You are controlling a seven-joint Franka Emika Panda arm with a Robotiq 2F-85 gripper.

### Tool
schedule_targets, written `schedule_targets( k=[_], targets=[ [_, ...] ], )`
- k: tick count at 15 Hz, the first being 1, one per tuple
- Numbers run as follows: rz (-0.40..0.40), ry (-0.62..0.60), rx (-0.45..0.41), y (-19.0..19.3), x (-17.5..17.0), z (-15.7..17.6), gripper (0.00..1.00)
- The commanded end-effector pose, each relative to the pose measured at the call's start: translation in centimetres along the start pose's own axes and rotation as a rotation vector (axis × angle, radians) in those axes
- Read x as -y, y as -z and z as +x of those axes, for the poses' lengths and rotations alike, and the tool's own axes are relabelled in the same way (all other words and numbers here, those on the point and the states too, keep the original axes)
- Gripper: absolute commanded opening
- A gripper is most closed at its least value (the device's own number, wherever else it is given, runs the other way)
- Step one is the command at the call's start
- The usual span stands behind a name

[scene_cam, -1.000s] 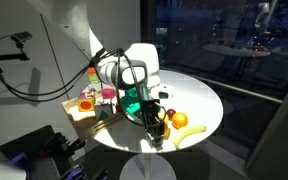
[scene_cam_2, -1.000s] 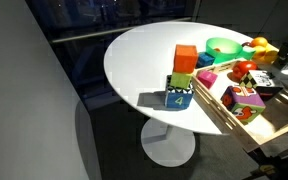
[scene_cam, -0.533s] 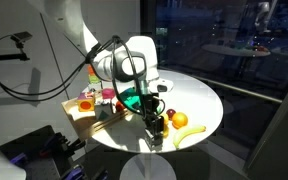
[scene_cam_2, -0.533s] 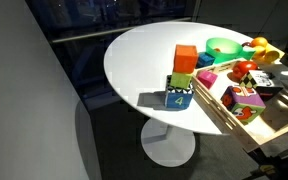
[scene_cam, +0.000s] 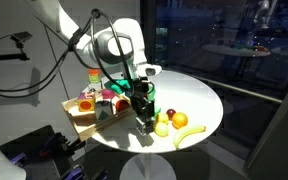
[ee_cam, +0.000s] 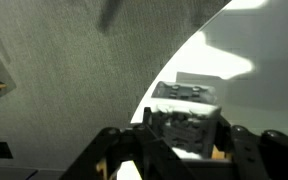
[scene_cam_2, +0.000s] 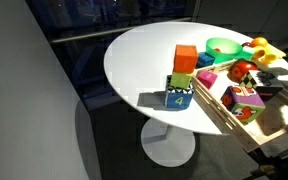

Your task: Put the grey block on the wooden tray

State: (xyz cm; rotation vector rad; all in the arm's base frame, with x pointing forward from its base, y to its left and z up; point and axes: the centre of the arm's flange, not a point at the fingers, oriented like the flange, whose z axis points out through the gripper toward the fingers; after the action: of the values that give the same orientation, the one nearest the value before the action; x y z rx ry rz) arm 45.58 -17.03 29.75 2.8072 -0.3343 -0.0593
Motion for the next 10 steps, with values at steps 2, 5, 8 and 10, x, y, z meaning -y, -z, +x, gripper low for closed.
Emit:
schedule_targets(
  k=[2,5,8,10],
  targets=[
    [0.027,0.064,-0.053,4.6,2.6,-2.7,0.31],
    [0.048,0.107,-0.102,7.0,4.8,-3.7,0.31],
    [0.064,0.141,-0.146,9.2,7.2,-4.8,0.31],
    [0.071,0.161,-0.171,10.5,8.9,-5.3,0.31]
  ],
)
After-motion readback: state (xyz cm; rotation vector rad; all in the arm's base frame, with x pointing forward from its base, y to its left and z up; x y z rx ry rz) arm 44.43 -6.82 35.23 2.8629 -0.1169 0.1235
